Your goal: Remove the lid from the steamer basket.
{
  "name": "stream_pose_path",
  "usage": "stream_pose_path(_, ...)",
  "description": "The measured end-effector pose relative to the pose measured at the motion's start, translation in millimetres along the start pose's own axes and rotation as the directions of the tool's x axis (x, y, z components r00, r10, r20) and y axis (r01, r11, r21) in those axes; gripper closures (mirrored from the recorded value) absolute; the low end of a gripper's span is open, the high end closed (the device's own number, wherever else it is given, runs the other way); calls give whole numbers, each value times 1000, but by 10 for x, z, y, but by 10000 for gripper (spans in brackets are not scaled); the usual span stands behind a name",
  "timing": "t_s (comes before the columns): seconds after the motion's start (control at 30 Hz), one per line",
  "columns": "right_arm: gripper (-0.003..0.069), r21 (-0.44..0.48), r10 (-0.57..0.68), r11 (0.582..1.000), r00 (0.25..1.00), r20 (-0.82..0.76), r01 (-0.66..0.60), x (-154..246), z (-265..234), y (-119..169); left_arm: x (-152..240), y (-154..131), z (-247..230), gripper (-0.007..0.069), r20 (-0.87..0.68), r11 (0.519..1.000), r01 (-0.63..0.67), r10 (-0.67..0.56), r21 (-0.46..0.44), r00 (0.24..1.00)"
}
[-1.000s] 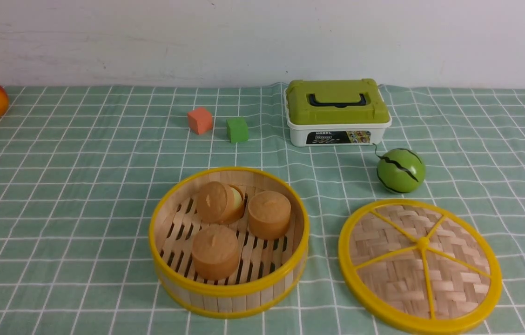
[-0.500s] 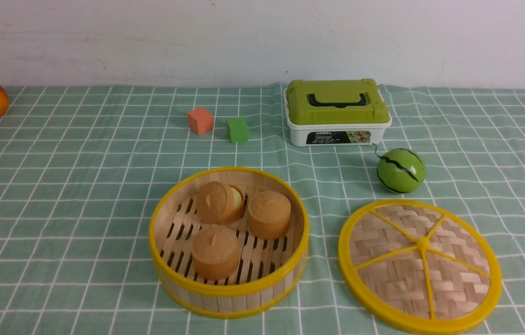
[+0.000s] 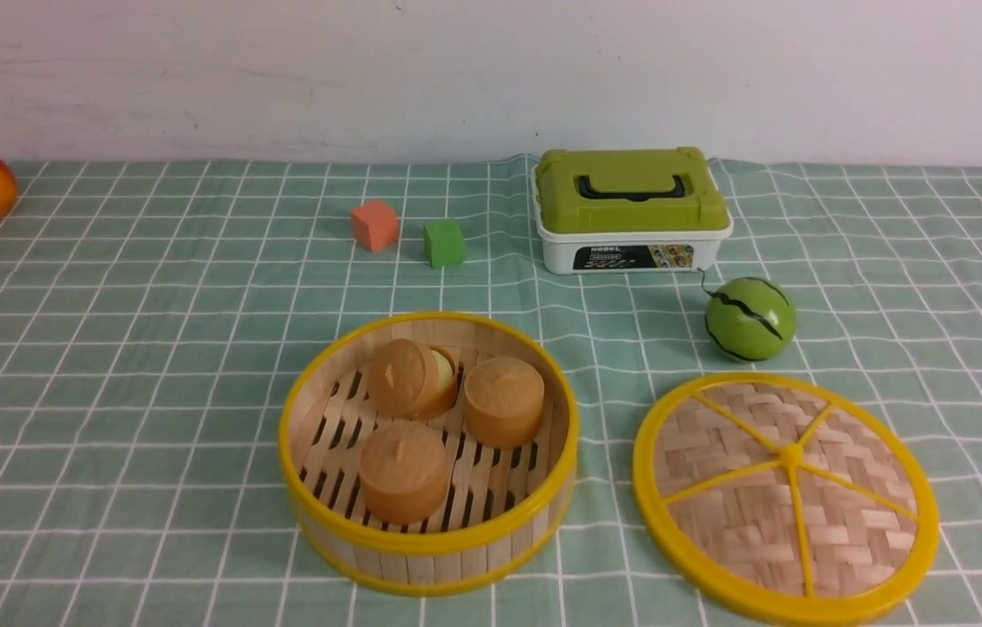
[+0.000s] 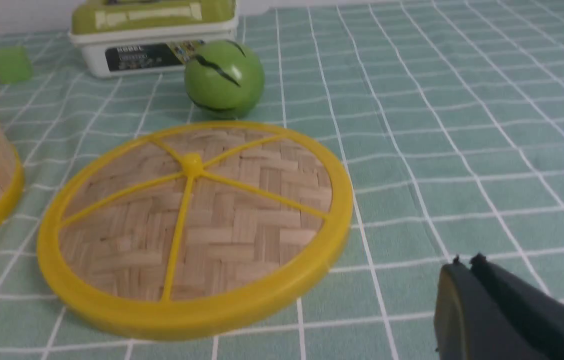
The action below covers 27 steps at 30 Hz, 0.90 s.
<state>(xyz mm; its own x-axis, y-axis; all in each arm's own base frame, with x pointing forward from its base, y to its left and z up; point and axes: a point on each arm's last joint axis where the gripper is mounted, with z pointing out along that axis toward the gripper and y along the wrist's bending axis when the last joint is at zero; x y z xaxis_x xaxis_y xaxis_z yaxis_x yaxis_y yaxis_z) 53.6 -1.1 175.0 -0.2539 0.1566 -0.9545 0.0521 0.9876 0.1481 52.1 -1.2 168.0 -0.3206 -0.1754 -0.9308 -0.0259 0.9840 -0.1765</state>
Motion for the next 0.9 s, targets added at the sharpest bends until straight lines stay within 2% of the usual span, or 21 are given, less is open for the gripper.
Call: stream_pose_path(0.9, 666, 11, 1, 1000, 999, -45, -1, 22, -10, -7, 0, 0, 0, 386, 0, 1000, 0, 0, 0, 1000)
